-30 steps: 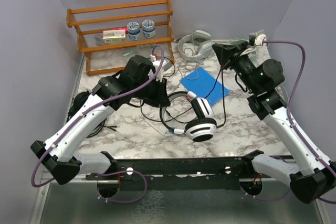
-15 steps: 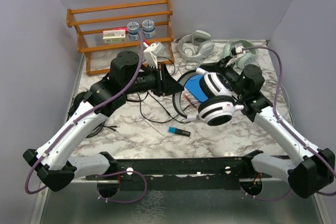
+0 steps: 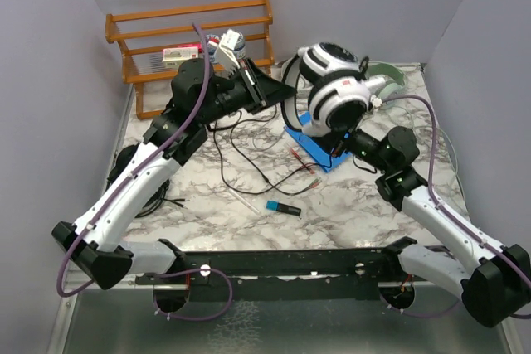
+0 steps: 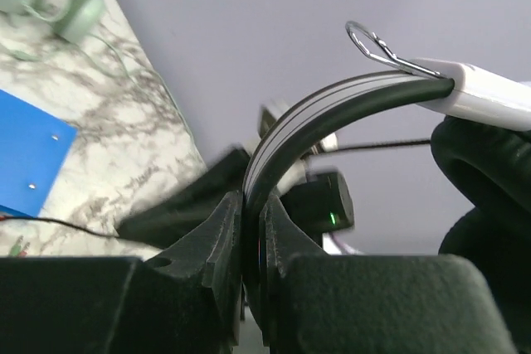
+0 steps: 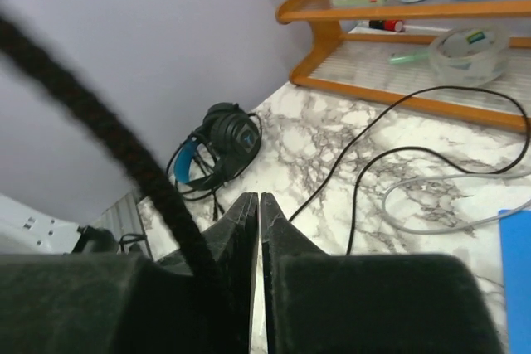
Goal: Wrap the headphones
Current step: Wrap the headphones cable around the headphones.
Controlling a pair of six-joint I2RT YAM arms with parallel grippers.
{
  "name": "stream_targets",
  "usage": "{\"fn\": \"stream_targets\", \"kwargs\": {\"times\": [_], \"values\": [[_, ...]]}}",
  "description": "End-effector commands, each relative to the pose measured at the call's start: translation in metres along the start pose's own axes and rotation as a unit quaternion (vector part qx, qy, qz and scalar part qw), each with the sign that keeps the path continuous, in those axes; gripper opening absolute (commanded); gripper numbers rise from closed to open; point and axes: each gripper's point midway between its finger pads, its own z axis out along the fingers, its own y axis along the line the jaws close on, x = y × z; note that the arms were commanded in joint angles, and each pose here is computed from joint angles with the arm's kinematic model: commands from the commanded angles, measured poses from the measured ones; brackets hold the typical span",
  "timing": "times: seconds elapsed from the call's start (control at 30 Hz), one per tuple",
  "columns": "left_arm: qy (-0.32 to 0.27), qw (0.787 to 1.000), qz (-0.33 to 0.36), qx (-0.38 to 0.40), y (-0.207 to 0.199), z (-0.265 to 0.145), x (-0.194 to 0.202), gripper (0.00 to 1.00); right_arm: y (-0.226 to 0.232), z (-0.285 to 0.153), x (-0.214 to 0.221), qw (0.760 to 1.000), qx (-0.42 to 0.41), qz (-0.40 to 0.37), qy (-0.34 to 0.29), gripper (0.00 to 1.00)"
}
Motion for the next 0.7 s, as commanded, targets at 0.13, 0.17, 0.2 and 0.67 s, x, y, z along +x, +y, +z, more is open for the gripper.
{"fn": "stream_targets", "kwargs": {"times": [0.13, 0.17, 0.2, 0.67], "values": [[-0.147, 0.984, -0.06, -0.081, 0.049, 0.005, -0.095, 0.0, 0.05, -0.017, 0.032, 0.997, -0.063, 0.03, 0.043, 0.01], [-0.157, 0.98, -0.051, -0.107, 0.059, 0.004, -0.1, 0.0, 0.056, -0.019, 0.036, 0.996, -0.068, 0.034, 0.051, 0.01], [-0.167, 0.977, -0.04, -0.13, 0.067, 0.002, -0.105, 0.0, 0.061, -0.02, 0.039, 0.995, -0.071, 0.039, 0.058, 0.01], [-0.249, 0.882, 0.12, -0.382, 0.152, -0.046, -0.149, 0.0, 0.079, -0.016, 0.037, 0.989, -0.048, -0.002, 0.141, 0.03]]}}
